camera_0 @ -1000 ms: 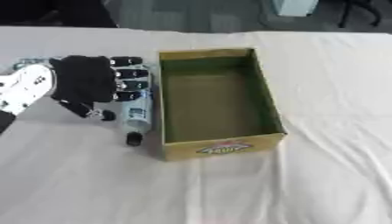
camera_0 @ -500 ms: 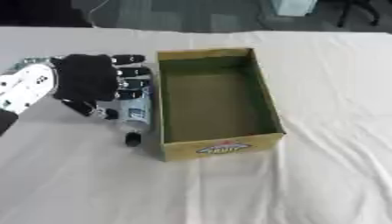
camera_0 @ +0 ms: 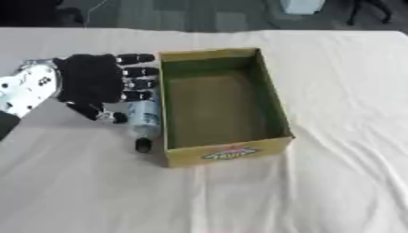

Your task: Pick up objects on the table and place them in the box.

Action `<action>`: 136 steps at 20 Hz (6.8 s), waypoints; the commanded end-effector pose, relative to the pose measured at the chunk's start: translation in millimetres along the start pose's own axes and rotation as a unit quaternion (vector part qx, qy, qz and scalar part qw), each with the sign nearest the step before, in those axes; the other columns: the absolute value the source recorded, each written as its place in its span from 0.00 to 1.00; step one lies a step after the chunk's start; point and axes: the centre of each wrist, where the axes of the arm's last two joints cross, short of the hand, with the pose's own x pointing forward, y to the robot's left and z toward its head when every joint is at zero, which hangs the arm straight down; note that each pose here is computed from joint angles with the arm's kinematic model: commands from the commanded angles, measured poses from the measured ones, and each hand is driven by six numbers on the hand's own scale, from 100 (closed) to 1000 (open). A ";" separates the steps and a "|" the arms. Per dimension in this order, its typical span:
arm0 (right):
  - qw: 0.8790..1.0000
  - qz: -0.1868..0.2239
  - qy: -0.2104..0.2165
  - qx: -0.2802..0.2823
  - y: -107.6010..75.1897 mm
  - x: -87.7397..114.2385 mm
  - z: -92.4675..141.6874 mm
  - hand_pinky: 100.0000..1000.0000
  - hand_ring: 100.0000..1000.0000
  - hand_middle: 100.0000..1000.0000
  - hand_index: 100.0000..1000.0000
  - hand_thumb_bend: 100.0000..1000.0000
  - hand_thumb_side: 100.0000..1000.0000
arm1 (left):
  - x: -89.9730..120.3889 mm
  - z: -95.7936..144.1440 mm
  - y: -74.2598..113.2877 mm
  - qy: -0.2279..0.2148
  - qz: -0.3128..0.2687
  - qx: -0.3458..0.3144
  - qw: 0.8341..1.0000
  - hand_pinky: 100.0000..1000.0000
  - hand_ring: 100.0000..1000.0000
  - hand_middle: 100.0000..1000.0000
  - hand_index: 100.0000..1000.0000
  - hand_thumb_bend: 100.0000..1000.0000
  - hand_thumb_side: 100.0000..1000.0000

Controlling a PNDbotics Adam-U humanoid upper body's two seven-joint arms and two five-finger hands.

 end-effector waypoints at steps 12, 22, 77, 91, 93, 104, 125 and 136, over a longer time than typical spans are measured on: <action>1.000 -0.021 -0.006 0.001 7.4 -3.3 -15.9 0.25 0.38 0.42 0.66 0.00 0.85 | 19.7 5.1 -19.2 -0.114 0.082 0.051 0.989 0.91 0.85 0.78 0.79 0.45 0.51; 1.000 -0.023 -0.006 0.000 7.7 -3.5 -16.3 0.25 0.38 0.42 0.66 0.00 0.85 | 30.3 14.7 -35.7 -0.093 0.119 0.044 0.988 0.89 0.82 0.79 0.80 0.42 0.53; 1.000 -0.022 0.001 0.002 6.7 -2.7 -14.3 0.24 0.38 0.42 0.66 0.00 0.85 | 4.2 11.4 -8.5 -0.054 0.112 0.074 0.989 0.66 0.63 0.61 0.76 0.39 0.55; 1.000 -0.030 -0.001 0.002 8.7 -4.8 -15.9 0.24 0.38 0.42 0.66 0.00 0.85 | 15.9 10.8 -18.9 -0.061 0.129 0.050 0.988 0.68 0.65 0.61 0.77 0.37 0.56; 1.000 -0.031 -0.001 0.002 9.0 -5.1 -16.0 0.24 0.38 0.42 0.66 0.00 0.85 | 14.5 11.3 -19.5 -0.060 0.127 0.046 0.989 0.73 0.68 0.62 0.77 0.37 0.55; 0.999 -0.037 -0.004 0.000 10.4 -6.7 -17.8 0.24 0.38 0.42 0.66 0.00 0.85 | 3.7 27.9 -35.3 -0.081 0.068 -0.067 0.992 0.93 0.92 0.79 0.78 0.40 0.51; 1.000 -0.028 -0.003 -0.001 8.4 -4.3 -17.8 0.24 0.38 0.42 0.66 0.00 0.85 | 12.0 52.9 -56.8 -0.058 0.101 -0.025 0.993 0.00 0.07 0.04 0.28 0.00 0.72; 1.000 -0.015 0.006 0.003 4.9 -0.3 -15.3 0.24 0.38 0.42 0.66 0.00 0.85 | -18.8 57.1 -11.4 -0.038 0.072 -0.015 0.997 0.00 0.00 0.00 0.24 0.00 0.69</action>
